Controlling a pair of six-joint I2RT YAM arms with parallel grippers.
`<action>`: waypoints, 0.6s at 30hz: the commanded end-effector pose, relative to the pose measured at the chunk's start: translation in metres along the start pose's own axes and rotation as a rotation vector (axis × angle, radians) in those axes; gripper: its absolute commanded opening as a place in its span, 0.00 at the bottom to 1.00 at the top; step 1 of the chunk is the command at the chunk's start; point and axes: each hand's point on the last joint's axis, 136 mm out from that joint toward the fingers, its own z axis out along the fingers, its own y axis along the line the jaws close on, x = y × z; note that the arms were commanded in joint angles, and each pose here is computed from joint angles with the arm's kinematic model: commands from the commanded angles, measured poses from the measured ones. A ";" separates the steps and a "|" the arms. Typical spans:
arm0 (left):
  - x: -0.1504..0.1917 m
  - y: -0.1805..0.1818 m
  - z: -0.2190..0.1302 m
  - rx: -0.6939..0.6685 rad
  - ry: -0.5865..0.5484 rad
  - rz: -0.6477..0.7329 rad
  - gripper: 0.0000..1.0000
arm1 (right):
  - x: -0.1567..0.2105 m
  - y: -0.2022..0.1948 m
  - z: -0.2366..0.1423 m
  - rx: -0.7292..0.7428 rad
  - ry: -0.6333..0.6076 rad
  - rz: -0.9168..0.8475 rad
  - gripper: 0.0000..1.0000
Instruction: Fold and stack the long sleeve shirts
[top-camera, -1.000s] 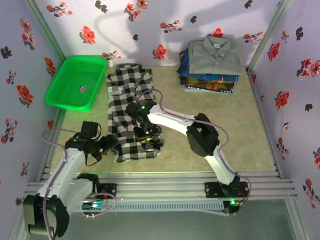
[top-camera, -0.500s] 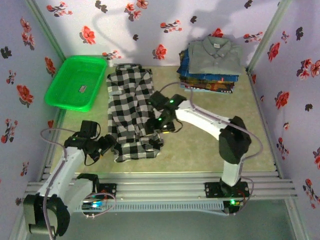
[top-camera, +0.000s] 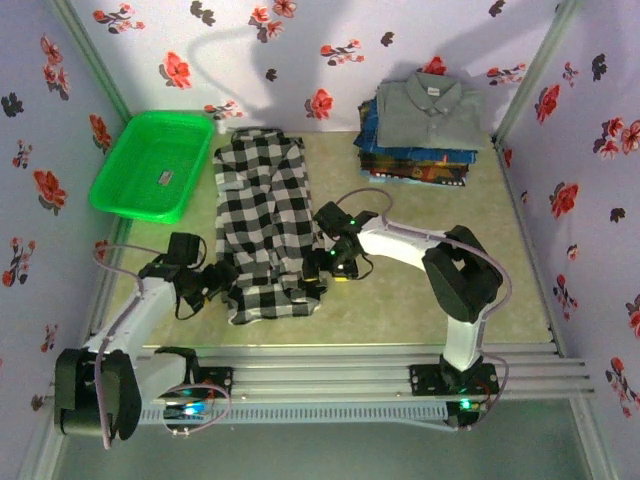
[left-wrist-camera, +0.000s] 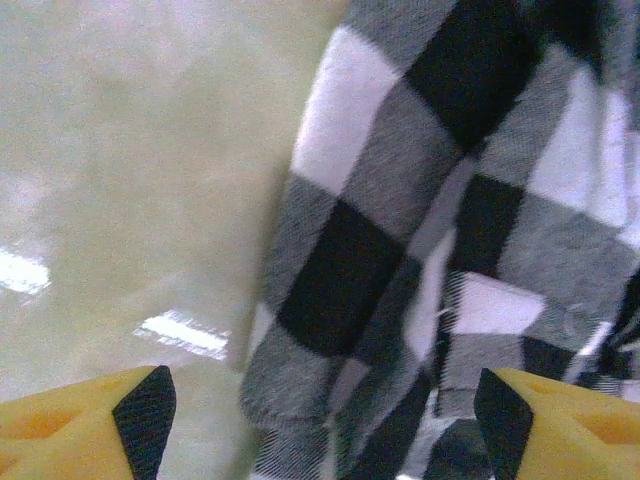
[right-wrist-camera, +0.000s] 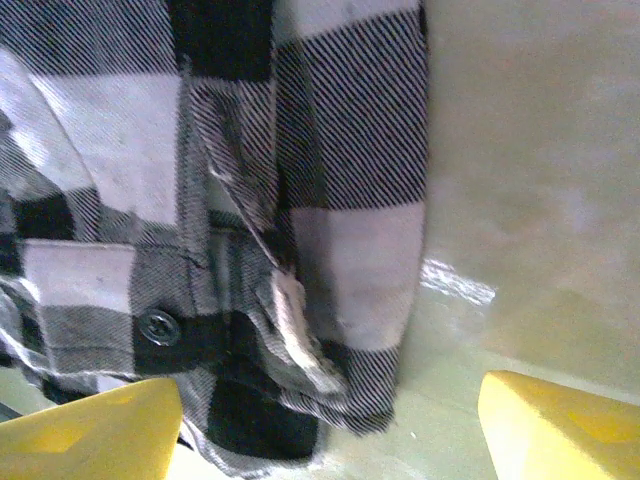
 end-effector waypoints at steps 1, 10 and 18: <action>-0.006 -0.012 0.007 0.075 -0.015 -0.006 0.81 | -0.002 0.004 0.013 -0.040 0.001 0.032 0.79; 0.007 -0.003 0.027 0.048 0.068 -0.035 0.79 | -0.006 0.004 0.025 -0.044 0.017 0.054 0.79; 0.009 -0.007 0.040 0.077 0.089 -0.049 0.78 | -0.002 0.001 0.034 -0.040 0.050 0.091 0.77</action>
